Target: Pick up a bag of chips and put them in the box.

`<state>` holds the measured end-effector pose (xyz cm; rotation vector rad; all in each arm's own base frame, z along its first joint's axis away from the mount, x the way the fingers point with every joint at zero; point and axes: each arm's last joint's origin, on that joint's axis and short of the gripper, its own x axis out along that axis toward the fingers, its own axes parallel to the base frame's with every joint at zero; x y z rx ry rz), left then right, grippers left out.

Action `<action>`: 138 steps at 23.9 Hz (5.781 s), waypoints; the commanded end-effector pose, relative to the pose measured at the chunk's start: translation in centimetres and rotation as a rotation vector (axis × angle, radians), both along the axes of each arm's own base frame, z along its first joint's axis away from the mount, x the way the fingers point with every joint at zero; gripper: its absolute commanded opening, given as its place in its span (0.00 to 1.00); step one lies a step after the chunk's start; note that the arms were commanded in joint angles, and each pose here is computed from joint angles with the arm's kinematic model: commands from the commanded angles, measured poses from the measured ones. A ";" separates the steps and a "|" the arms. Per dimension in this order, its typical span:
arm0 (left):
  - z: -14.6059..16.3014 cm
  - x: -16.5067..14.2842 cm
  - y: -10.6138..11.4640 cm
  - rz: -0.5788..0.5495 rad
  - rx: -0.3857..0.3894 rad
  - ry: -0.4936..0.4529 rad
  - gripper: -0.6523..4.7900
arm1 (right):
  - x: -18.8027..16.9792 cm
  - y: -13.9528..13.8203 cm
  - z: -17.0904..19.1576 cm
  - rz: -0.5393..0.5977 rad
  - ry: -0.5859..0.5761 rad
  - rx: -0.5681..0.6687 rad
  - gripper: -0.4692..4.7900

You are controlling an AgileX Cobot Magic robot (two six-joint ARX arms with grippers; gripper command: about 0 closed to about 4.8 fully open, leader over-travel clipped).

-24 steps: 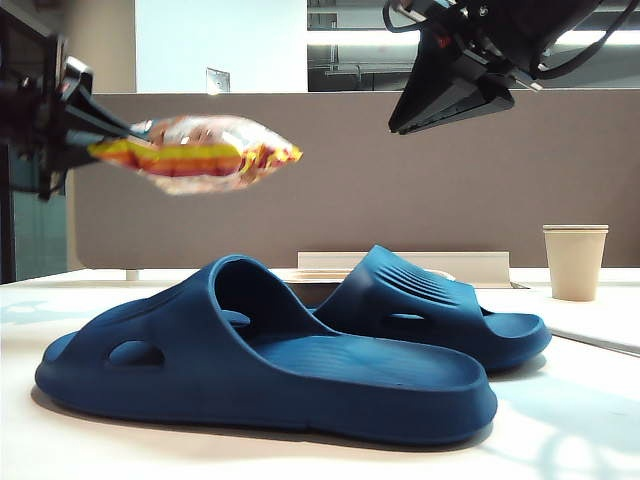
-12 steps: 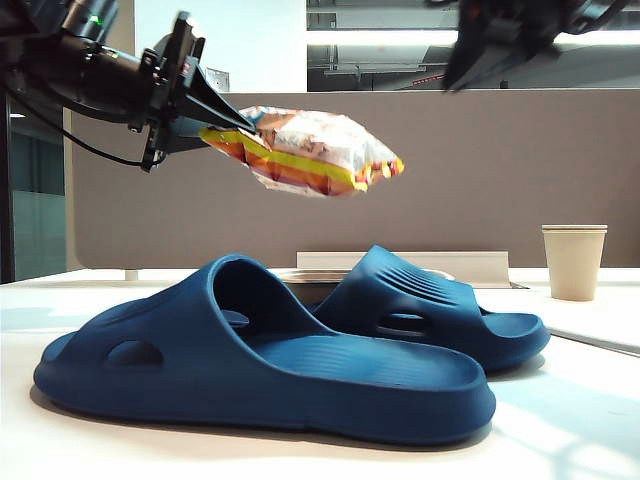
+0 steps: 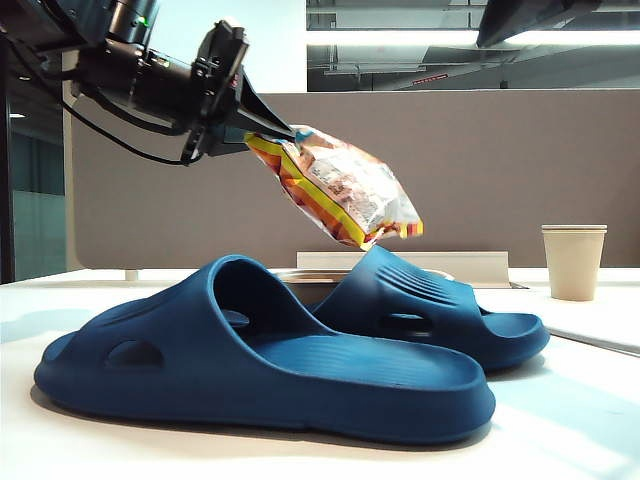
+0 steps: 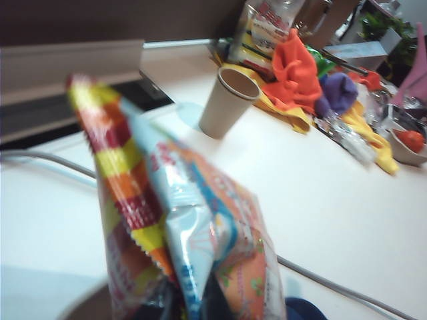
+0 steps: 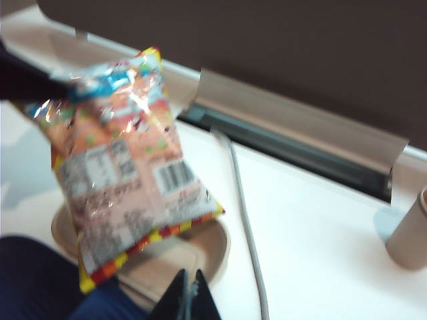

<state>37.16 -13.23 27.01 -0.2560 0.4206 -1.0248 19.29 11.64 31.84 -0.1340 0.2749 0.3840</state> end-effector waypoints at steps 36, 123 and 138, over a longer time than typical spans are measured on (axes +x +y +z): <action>-6.8 1.3 -0.4 0.130 0.118 0.329 0.21 | -0.2 -0.1 -1.0 0.003 0.077 -0.051 0.12; 1.2 -34.4 11.4 0.384 0.028 -0.381 0.44 | -5.4 -0.4 -3.0 0.373 0.239 0.009 0.12; -1.2 -32.5 11.2 0.465 -0.007 -0.283 0.40 | -7.1 1.2 -3.6 0.435 0.195 0.013 0.12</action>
